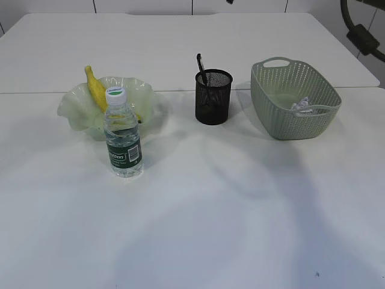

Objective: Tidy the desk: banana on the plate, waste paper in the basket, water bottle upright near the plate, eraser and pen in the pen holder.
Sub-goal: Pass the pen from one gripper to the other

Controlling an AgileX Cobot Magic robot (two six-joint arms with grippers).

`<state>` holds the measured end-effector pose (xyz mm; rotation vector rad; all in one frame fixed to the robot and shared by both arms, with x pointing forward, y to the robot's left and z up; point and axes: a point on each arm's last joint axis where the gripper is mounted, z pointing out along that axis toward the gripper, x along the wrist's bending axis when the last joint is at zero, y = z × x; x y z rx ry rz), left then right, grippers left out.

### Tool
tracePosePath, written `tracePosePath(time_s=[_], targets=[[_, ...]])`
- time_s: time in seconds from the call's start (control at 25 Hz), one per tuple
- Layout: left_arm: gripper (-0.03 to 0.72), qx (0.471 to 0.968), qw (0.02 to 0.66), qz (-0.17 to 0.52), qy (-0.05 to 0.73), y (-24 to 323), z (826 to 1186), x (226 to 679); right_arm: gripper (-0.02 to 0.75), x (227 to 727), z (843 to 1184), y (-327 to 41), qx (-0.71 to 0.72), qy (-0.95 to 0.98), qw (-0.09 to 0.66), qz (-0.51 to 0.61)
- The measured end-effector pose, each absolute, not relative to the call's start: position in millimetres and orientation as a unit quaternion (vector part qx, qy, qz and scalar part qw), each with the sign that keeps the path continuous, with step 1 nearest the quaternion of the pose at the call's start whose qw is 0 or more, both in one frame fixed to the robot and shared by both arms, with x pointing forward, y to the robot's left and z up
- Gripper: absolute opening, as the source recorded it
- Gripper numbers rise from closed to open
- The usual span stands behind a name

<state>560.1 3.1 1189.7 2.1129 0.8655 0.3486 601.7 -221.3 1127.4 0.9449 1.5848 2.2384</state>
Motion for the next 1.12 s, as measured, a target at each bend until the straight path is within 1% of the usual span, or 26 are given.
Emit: tracePosePath(time_s=[0.12, 0.24, 1.12], targets=[[0.039, 0.836, 0.406, 0.139, 0.343, 2.9, 1190.0, 560.3, 0.102, 600.9, 1128.1, -220.9, 0.319, 0.541, 0.116, 0.769], [0.039, 0.836, 0.406, 0.139, 0.342, 2.9, 1190.1, 560.3, 0.093, 600.6, 1128.5, -220.7, 0.318, 0.54, 0.115, 0.771], [0.044, 0.835, 0.407, 0.138, 0.343, 2.7, 1190.2, 560.3, 0.089, 600.0, 1129.6, -220.4, 0.313, 0.54, 0.113, 0.773]])
